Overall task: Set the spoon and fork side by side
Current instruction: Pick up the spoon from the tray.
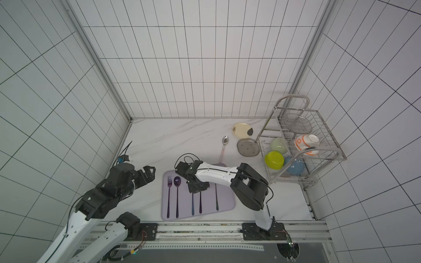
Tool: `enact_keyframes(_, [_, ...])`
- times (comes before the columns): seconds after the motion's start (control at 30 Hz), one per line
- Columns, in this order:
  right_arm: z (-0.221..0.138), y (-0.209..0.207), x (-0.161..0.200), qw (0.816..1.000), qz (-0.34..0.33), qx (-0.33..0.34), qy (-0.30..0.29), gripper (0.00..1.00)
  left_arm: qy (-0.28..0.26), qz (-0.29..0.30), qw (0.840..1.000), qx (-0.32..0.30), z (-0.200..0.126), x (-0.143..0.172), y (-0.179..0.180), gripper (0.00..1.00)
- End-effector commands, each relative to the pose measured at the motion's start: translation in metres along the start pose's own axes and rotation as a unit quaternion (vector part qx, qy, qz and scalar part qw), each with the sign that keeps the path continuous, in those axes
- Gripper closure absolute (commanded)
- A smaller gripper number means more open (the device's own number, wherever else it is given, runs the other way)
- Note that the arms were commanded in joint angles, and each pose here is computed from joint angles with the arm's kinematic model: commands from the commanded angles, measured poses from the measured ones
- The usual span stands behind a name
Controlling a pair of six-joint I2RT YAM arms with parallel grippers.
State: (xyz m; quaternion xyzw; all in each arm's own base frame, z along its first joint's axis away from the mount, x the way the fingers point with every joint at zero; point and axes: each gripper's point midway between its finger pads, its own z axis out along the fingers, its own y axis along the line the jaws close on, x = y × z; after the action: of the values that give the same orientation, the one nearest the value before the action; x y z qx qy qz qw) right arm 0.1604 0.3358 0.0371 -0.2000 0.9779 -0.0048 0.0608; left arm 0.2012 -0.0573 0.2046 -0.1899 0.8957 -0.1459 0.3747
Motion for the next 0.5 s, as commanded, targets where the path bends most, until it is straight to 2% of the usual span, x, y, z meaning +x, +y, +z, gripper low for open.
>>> enact_keyframes(0.0, [0.004,-0.004,0.000,1.000,0.001,0.027,0.006,0.70,-0.010,0.002,1.000,0.016,-0.006,-0.006,-0.006,0.02])
enact_keyframes(0.47, [0.010,-0.017,-0.005,0.998,0.021,0.048,0.015,0.73,-0.011,0.003,1.000,0.013,-0.004,-0.006,-0.006,0.02])
